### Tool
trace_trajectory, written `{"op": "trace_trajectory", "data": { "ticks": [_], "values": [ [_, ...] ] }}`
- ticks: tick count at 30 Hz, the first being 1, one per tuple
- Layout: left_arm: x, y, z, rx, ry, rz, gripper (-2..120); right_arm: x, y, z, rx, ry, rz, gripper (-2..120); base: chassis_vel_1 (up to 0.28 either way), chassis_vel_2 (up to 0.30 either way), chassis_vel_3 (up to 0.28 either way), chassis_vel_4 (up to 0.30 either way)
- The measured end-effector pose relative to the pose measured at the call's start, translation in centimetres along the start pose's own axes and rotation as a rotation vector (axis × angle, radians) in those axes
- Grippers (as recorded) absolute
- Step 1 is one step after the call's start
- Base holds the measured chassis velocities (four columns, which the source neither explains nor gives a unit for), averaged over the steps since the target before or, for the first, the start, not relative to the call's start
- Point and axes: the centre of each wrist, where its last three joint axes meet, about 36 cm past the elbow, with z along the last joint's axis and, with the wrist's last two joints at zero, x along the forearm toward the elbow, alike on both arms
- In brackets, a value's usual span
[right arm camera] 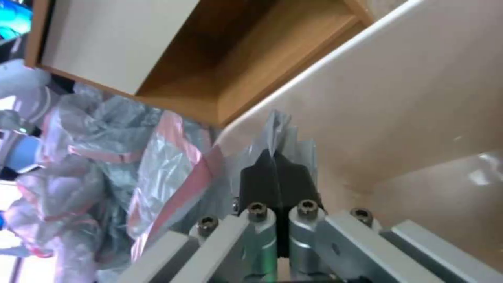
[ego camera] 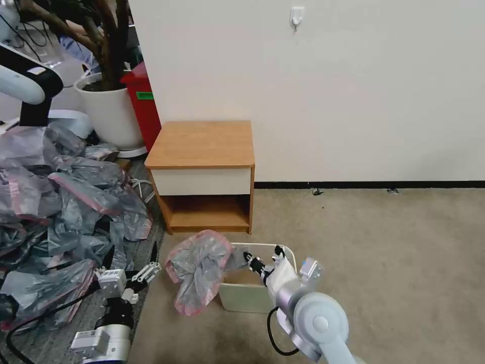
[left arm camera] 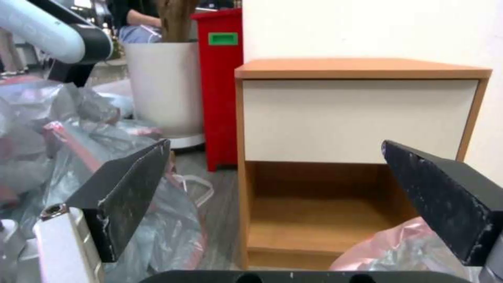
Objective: Pick up the garbage bag from the table and place it over the trash can.
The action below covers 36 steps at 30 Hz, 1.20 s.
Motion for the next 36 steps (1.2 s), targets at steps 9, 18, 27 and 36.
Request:
{"op": "trace_trajectory", "data": {
  "ticks": [9,18,27,36],
  "values": [
    [-0.1,0.2,-0.1,-0.005,-0.002,0.005,100,0.1,-0.2,0.8,0.06,-0.014,0.017,8,0.0,0.0,0.0,0.0],
    [-0.2,0.0,0.3,0.001,0.003,0.014,100,-0.1,-0.8,0.4,0.097,-0.044,0.052,43,0.0,0.0,0.0,0.0],
    [-0.3,-0.5,0.4,-0.001,0.004,0.039,100,0.0,-1.4,-1.3,0.12,-0.105,0.078,75,0.0,0.0,0.0,0.0],
    [-0.4,-0.6,0.5,-0.01,0.002,0.084,100,0.5,-1.3,-2.1,0.116,-0.135,0.078,103,0.0,0.0,0.0,0.0]
  ]
}}
